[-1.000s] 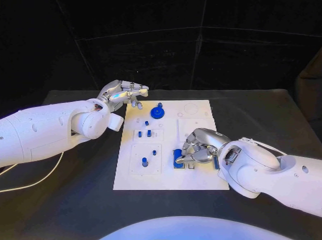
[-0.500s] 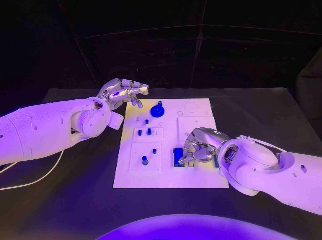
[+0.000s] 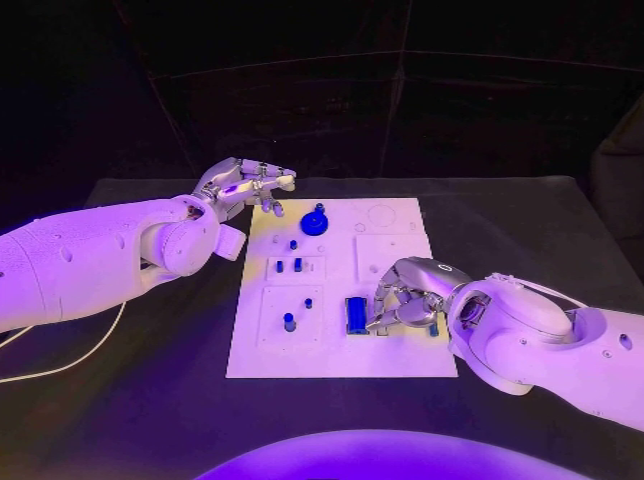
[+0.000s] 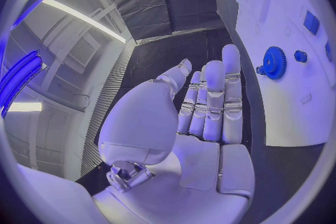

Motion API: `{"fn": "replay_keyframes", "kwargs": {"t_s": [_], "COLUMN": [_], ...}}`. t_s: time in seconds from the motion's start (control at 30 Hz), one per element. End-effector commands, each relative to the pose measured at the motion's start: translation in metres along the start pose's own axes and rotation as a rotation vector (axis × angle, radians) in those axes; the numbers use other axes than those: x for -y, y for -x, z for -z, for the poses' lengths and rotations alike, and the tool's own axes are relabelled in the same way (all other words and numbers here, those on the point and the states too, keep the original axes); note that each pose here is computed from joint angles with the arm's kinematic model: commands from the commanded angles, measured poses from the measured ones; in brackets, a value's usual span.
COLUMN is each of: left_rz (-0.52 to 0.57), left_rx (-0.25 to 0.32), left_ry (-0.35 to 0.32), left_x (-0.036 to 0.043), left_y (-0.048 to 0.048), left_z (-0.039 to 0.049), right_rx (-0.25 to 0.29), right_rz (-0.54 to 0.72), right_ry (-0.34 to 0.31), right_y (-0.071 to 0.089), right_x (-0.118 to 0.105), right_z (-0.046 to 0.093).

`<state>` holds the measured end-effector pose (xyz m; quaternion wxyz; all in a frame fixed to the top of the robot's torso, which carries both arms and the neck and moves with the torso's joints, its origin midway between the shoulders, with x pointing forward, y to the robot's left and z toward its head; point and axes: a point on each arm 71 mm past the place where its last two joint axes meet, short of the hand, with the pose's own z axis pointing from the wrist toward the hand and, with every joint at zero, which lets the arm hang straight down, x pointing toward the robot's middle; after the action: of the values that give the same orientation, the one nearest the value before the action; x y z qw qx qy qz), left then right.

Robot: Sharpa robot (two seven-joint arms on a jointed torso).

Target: Assemble the parts on the task board

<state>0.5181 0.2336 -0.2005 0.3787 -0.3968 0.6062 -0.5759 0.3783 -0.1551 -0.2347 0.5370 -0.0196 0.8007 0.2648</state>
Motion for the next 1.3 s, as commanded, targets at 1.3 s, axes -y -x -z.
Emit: {"fn": "replay_keyframes", "kwargs": {"t_s": [1.3], "left_rz": [0.006], "left_rx": [-0.011], "left_ry": [-0.004], "left_x": [-0.0046], "left_y": [-0.0007], "left_z": [0.0003], "right_rx": [-0.063], "right_rz": [-0.028], "right_ry": [-0.271], "right_y": [0.014], "right_x": [0.081], "right_z": [0.038]}}
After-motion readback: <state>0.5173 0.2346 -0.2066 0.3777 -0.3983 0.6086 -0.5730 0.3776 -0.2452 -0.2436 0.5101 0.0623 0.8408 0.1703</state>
